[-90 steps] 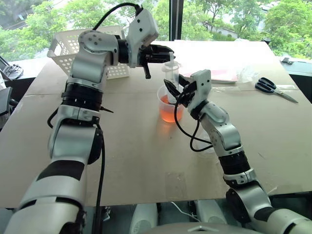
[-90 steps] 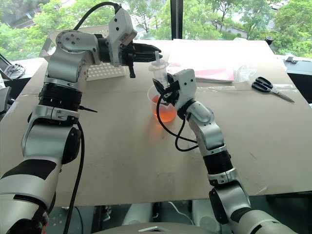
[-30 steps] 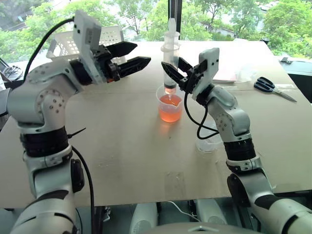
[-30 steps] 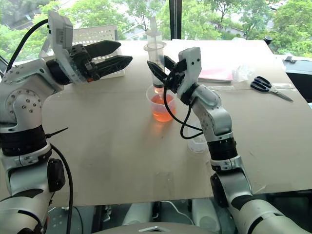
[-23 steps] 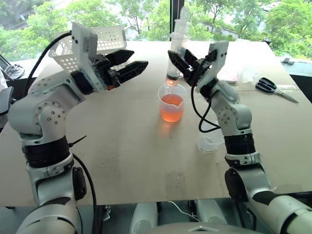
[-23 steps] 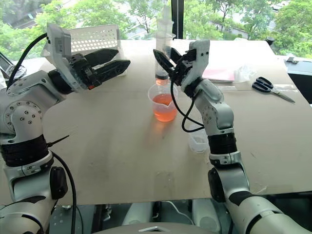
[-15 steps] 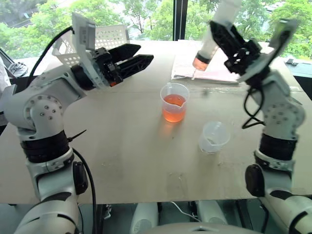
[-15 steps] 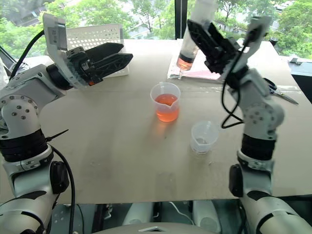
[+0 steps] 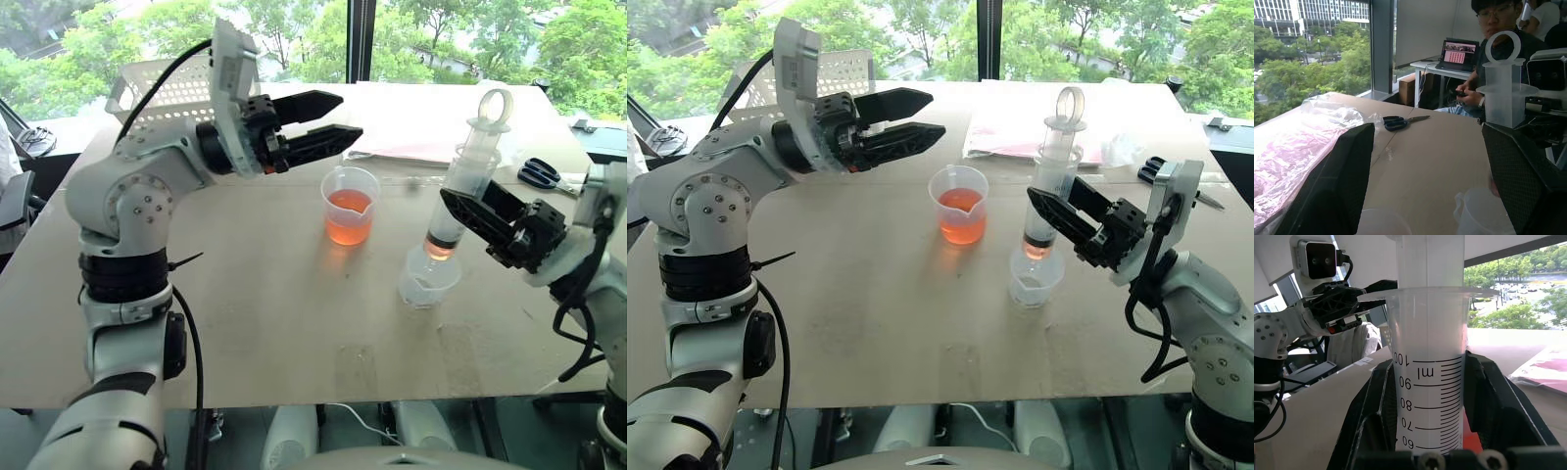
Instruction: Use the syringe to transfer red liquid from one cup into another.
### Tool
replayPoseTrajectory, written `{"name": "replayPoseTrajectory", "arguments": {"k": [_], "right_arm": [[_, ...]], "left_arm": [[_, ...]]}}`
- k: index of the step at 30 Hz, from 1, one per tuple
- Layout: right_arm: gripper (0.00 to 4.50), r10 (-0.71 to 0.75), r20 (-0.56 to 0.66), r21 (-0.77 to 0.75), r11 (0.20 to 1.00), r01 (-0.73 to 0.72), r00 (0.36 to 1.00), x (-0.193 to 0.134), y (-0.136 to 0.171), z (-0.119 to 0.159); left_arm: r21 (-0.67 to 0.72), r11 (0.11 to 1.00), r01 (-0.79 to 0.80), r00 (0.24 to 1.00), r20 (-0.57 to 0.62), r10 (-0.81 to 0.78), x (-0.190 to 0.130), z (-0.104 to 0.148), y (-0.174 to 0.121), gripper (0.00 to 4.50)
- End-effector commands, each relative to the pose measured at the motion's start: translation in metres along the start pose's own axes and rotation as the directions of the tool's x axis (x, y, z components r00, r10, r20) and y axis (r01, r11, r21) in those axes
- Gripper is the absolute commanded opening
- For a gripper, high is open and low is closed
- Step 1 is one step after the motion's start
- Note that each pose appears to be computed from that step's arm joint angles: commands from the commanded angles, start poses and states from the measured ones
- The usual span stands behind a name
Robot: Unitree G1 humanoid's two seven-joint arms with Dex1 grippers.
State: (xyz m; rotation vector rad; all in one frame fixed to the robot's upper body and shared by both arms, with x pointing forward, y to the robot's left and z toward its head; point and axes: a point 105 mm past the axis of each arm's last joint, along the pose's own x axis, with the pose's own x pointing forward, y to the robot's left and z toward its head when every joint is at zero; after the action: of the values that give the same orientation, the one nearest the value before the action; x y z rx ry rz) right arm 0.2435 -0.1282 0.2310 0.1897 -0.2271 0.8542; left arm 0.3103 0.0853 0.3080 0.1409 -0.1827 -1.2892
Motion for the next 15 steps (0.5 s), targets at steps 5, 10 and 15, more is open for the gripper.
{"name": "replayPoseTrajectory", "arguments": {"k": [5, 10, 15], "right_arm": [[1.44, -0.037, 0.031, -0.104, 0.994, 0.04, 0.999, -0.003, -0.002, -0.008], [1.44, -0.062, 0.042, -0.131, 0.989, 0.067, 0.997, 0.002, -0.005, -0.015], [1.44, -0.049, 0.044, -0.141, 0.988, 0.055, 0.998, 0.005, 0.0, -0.019]], "left_arm": [[0.158, 0.982, 0.107, 0.993, 0.032, -0.113, 0.03, 0.019, -0.008, 3.53], [0.21, 0.968, 0.138, 0.989, 0.02, -0.146, 0.061, 0.022, -0.007, 3.53], [0.268, 0.95, 0.158, 0.987, -0.014, -0.16, 0.081, 0.016, -0.006, 3.53]]}}
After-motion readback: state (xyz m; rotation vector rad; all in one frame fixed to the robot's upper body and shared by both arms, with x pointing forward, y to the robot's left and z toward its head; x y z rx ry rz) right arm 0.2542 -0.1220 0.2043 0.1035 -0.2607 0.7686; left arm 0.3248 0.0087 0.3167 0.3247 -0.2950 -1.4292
